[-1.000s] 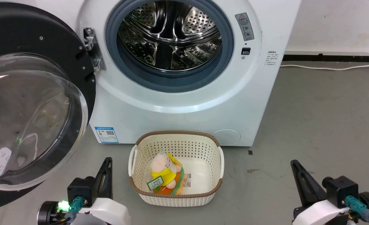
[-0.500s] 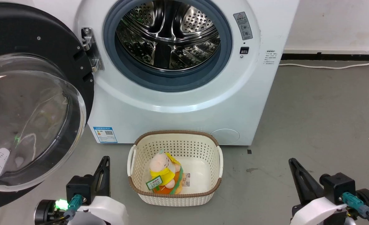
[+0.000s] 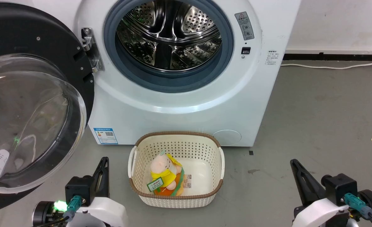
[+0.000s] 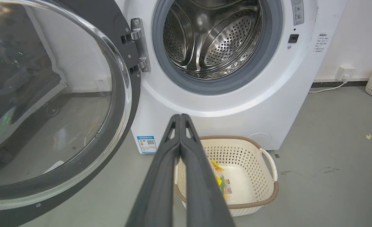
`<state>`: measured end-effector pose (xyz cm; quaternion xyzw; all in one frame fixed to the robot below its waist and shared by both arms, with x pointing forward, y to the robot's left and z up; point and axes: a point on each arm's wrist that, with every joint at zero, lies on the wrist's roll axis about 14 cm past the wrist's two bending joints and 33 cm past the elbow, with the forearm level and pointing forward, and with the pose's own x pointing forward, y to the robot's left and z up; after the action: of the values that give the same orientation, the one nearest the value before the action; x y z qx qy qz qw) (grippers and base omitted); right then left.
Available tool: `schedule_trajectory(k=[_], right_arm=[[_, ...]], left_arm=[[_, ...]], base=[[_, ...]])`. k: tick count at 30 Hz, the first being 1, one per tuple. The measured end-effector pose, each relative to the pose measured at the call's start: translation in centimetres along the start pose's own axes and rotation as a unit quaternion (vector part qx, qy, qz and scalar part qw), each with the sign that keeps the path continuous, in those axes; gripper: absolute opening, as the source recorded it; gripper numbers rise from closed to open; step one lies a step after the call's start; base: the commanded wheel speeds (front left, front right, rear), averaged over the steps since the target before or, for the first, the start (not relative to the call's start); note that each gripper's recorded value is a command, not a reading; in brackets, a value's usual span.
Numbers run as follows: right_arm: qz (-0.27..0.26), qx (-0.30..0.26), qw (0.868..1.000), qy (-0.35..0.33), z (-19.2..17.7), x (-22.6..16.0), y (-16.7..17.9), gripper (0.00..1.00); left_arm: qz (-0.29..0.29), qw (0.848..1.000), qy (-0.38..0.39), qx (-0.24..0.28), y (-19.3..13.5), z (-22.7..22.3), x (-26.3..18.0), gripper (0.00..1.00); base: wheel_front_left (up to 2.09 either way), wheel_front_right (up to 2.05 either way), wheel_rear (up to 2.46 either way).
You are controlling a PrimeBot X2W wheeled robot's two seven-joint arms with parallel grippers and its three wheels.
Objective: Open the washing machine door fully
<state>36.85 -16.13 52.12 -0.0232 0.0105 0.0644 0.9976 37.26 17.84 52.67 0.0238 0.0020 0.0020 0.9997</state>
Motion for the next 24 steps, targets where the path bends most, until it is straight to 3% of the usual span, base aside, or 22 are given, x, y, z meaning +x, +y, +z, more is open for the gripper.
schedule_trajectory(k=[24], right_arm=[[0.0,0.0,1.0,-0.001,0.04,0.02,0.0,0.0]], left_arm=[[0.0,1.0,0.0,0.0,0.01,0.01,0.0,0.0]], base=[[0.0,0.0,0.0]])
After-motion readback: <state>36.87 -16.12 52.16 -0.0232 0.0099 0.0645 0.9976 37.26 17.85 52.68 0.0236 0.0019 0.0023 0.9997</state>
